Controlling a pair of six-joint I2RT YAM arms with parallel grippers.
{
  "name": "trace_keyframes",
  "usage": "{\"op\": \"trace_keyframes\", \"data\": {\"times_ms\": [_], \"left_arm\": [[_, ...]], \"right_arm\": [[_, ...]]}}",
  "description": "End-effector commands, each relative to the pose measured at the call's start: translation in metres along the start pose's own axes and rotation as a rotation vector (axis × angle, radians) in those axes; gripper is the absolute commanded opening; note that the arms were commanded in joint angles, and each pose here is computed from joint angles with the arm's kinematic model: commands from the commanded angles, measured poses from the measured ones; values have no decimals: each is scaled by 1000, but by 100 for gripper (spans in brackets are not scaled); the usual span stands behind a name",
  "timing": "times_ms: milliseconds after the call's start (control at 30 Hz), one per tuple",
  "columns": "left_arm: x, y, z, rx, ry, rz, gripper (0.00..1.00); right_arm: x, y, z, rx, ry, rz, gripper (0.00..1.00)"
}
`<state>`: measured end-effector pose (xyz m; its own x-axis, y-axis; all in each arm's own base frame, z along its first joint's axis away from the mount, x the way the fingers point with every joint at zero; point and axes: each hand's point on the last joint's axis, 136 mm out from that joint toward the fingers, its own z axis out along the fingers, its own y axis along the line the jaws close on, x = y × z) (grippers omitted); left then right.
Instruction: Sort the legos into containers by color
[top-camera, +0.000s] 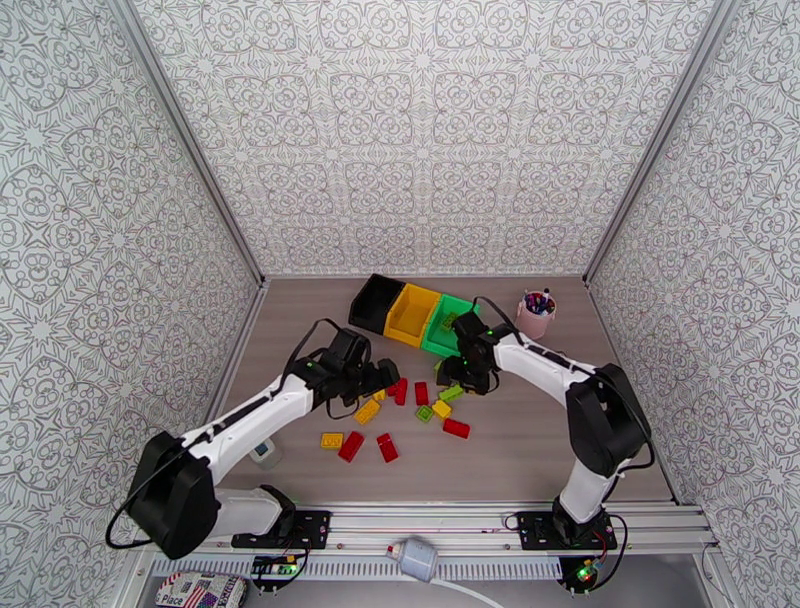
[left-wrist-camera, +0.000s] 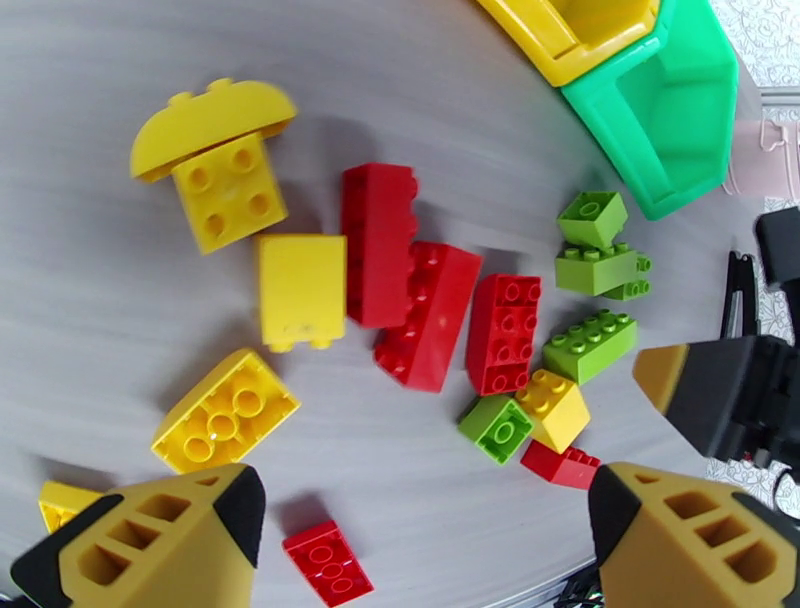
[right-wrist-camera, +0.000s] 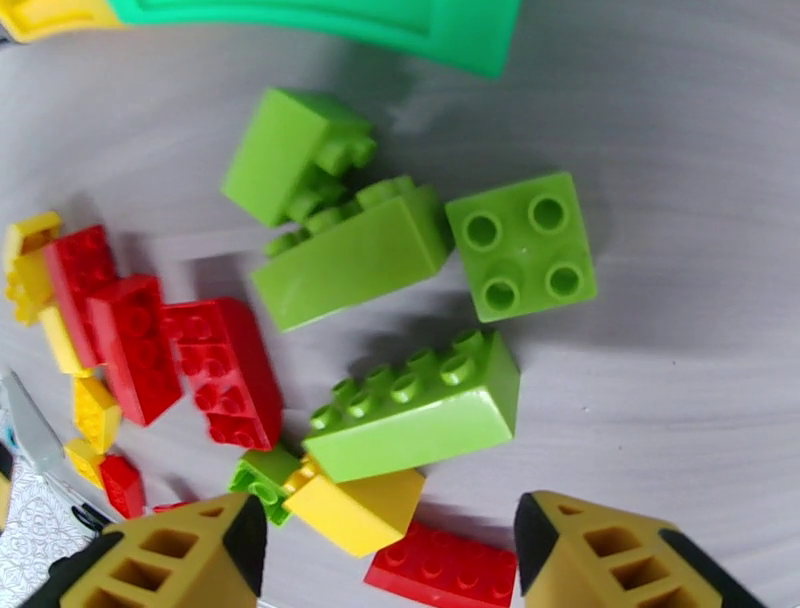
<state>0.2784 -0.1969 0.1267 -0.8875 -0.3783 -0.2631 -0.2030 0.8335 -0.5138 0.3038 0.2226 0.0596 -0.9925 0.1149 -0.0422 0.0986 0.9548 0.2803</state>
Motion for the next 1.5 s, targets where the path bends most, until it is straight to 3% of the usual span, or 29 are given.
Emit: {"op": "trace_keyframes", "data": {"times_ms": [0,267,400,967,1233,1467], "left_arm": [[-1,5,-4,6,-42,-34,91],[0,10,-7,3,-54,-53,91],[-4,7,-8,4,-60,-51,91],[-9,3,-2,0,-42,-43,91],[-8,9,-2,-2,-37,-48,91],[-8,11,-2,5,-40,-58,91]], "right_arm": [[-4,-4,4,69,3,-48,73],[-10,-1,10,131,20,-153,77],[-10,3,15,132,34,-189,84],[-13,2,38,214,91,-281,85],[-18,-6,40,268,84,-286,78],[-18,-6,38,270,75,-283,65]]}}
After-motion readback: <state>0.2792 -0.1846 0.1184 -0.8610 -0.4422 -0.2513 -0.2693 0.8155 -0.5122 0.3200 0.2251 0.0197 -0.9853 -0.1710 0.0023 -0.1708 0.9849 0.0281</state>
